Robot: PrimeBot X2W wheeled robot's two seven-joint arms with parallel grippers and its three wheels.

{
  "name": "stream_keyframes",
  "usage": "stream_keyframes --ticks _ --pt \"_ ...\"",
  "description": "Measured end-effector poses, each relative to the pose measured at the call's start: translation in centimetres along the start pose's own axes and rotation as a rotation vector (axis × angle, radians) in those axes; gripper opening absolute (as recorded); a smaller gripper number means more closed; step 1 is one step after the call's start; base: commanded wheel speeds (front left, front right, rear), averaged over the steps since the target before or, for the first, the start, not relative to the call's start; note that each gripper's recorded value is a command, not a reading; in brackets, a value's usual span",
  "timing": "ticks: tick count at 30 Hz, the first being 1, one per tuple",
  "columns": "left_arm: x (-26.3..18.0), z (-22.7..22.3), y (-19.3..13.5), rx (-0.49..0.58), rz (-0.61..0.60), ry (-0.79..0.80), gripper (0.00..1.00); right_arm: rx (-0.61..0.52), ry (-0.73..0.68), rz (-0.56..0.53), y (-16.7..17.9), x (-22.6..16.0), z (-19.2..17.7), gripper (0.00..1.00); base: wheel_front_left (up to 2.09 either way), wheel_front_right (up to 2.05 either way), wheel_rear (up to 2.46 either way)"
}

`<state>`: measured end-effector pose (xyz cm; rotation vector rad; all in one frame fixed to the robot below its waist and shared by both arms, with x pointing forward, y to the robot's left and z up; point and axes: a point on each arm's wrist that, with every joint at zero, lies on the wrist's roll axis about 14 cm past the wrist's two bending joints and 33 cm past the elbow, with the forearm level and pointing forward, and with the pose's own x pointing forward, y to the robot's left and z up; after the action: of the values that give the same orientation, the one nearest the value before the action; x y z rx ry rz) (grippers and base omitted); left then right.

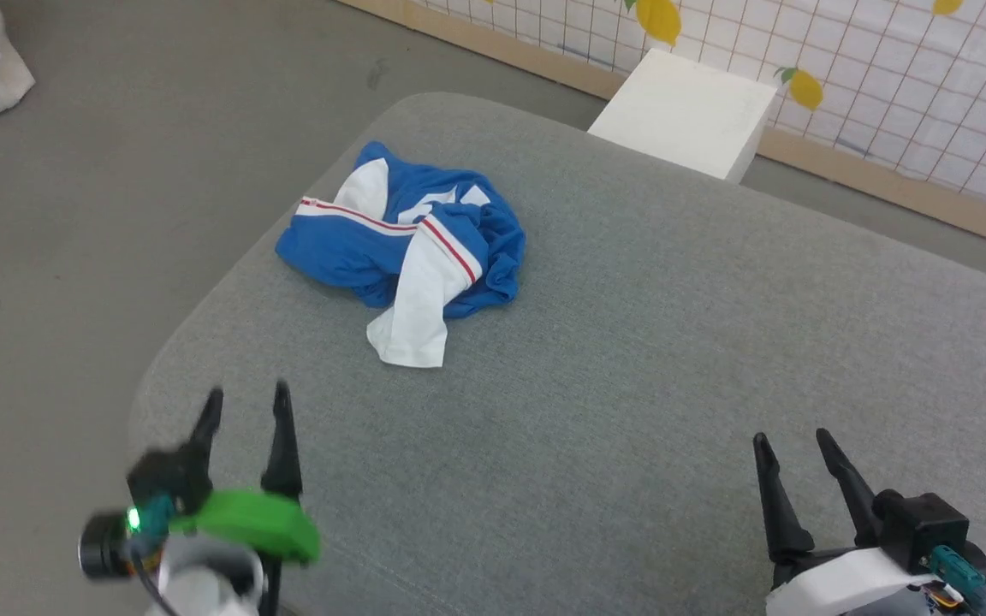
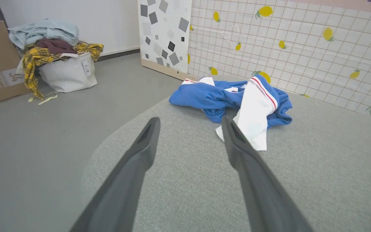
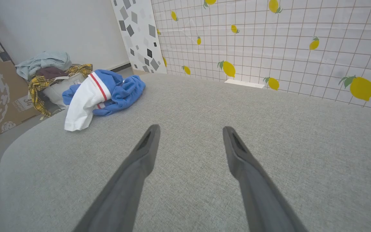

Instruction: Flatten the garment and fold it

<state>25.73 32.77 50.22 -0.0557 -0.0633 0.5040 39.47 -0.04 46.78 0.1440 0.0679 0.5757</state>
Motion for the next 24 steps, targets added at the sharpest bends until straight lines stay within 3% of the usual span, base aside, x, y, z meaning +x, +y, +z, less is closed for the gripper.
stream_keyframes --ticks 6,13,18,24 --pt "7.5 3.1 -1.4 -0.044 -0.095 0.013 1.0 -0.027 0.015 -0.024 -1.3 0.7 -0.5 1.0 0.0 0.0 0.0" --pt "15.0 2.4 -4.8 -0.143 -0.17 0.255 1.0 -0.07 0.036 -0.056 -3.4 2.2 -0.8 1.0 0.0 0.0 0.0" --pt "17.1 -1.8 -7.4 -0.164 -0.219 0.502 1.0 -0.073 0.08 -0.122 -6.0 1.8 -2.1 1.0 0.0 0.0 0.0" --pt "16.3 -8.9 -9.0 -0.149 -0.23 0.798 1.0 -0.059 0.129 -0.212 -9.2 0.4 -3.9 1.0 0.0 0.0 0.0"
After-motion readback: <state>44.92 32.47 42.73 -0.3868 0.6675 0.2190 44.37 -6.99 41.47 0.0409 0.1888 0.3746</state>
